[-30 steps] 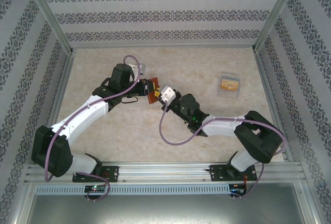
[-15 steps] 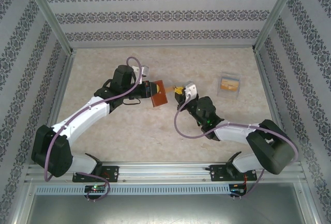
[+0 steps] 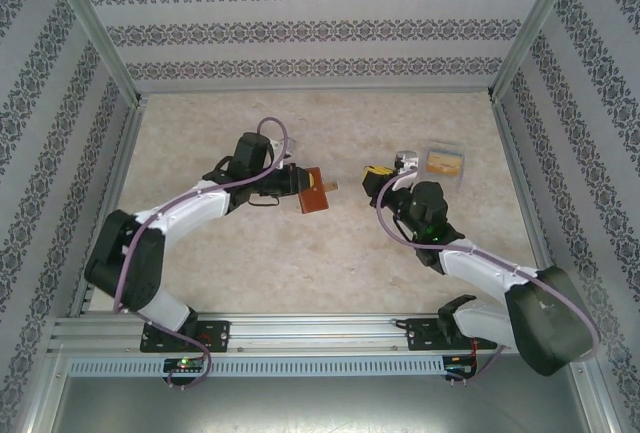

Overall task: Put the credit cards into the card holder
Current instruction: Open the card holder at the center of the table.

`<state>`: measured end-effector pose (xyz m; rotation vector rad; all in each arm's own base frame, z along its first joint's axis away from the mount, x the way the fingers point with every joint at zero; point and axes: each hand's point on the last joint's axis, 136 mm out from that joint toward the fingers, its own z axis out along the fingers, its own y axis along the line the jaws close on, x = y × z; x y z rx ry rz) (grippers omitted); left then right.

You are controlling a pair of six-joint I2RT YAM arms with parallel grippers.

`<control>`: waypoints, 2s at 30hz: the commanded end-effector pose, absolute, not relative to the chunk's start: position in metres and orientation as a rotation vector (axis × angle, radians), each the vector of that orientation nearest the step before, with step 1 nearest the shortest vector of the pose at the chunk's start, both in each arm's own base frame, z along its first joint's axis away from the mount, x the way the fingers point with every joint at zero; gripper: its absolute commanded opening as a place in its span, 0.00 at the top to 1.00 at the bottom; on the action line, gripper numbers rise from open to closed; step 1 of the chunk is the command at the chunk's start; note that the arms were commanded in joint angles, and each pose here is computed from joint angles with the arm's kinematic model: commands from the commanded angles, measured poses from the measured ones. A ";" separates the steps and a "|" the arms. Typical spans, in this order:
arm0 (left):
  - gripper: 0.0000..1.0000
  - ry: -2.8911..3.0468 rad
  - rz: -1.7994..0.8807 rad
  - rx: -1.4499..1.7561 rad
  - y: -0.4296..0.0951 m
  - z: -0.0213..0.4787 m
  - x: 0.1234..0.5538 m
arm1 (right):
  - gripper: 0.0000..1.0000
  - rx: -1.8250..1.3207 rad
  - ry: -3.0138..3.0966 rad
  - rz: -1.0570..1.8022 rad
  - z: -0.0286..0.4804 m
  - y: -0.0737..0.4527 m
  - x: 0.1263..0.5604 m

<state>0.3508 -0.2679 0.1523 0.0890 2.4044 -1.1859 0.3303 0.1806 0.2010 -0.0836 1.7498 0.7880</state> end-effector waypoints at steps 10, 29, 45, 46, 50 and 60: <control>1.00 2.338 -1.357 0.108 -0.288 0.145 0.366 | 0.38 -0.167 2.303 0.968 0.137 0.207 0.306; 1.00 2.337 -1.474 0.266 -0.305 0.153 0.354 | 0.67 -0.139 2.486 1.137 0.102 0.236 0.328; 0.60 2.411 -1.307 0.194 -0.294 0.117 0.367 | 1.00 -0.126 2.486 1.110 0.114 0.232 0.326; 0.59 2.422 -1.294 0.183 -0.293 0.110 0.368 | 1.00 -0.104 2.531 1.069 0.107 0.227 0.324; 0.58 2.469 -1.227 0.112 -0.286 0.084 0.372 | 1.00 -0.064 2.638 0.974 0.088 0.216 0.319; 0.53 2.507 -1.255 0.059 -0.287 0.066 0.370 | 1.00 0.007 2.722 0.884 0.083 0.206 0.310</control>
